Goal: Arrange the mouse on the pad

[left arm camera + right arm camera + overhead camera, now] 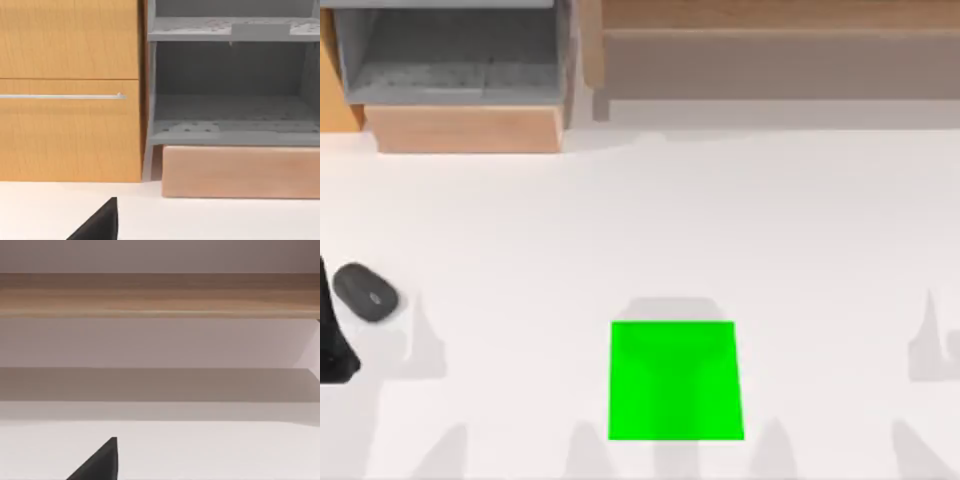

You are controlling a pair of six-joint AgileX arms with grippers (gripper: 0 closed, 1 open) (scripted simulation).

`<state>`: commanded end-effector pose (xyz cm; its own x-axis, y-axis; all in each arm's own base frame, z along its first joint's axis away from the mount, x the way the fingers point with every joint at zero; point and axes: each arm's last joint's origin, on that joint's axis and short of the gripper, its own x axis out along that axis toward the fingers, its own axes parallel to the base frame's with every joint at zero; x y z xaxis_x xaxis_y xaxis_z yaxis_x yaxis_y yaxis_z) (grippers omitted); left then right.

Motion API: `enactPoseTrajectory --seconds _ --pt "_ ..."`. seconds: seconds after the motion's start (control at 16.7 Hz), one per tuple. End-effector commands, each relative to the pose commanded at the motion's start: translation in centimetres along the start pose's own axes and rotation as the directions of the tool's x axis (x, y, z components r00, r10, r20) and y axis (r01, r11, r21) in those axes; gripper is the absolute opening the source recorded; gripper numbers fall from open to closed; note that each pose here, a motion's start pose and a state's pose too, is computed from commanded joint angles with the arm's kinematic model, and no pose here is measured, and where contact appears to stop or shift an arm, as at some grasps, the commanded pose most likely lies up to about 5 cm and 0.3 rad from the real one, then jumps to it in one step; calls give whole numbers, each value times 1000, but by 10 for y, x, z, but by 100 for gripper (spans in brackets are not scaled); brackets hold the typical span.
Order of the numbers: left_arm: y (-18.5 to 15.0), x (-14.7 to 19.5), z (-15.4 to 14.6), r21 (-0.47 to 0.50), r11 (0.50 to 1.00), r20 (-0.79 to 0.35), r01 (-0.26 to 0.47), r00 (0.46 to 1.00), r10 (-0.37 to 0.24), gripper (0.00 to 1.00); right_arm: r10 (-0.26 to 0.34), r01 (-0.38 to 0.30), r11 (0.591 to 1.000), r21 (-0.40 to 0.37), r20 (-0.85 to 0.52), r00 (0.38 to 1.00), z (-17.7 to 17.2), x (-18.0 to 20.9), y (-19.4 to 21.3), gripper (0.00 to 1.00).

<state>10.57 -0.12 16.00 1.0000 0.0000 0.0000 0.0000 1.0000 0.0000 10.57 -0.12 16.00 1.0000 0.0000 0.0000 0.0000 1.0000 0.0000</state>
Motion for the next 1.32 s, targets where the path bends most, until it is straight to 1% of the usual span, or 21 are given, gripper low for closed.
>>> enactPoseTrajectory --seconds 0.18,0.36,0.54,0.66,0.72,0.84,1.02,1.14,1.32 --pt "0 0 2 -6 1000 -8 -1 1000 1 100 0 0 1000 0 0 1000 0 0 0 100" --pt "0 1 19 -60 998 -80 -7 997 2 100 0 0 1000 0 0 1000 0 0 0 100" --pt "0 10 47 -151 988 -227 -36 974 1 100 0 0 1000 0 0 1000 0 0 0 100" --pt "0 26 66 -217 973 -369 -85 929 -2 100 0 0 1000 0 0 1000 0 0 0 100" --pt "0 37 74 -246 962 -449 -121 893 -3 100 0 0 1000 0 0 1000 0 0 0 100" --pt "1 66 84 -285 934 -612 -215 791 -5 100 0 0 1000 0 0 1000 0 0 0 100" --pt "1 114 88 -286 878 -808 -384 589 -5 100 0 0 1000 0 0 1000 0 0 0 100" --pt "1 145 85 -253 834 -892 -490 453 -5 100 0 0 1000 0 0 1000 0 0 0 100" --pt "2 189 74 -172 766 -965 -620 264 -3 100 0 0 1000 0 0 1000 0 0 0 100"
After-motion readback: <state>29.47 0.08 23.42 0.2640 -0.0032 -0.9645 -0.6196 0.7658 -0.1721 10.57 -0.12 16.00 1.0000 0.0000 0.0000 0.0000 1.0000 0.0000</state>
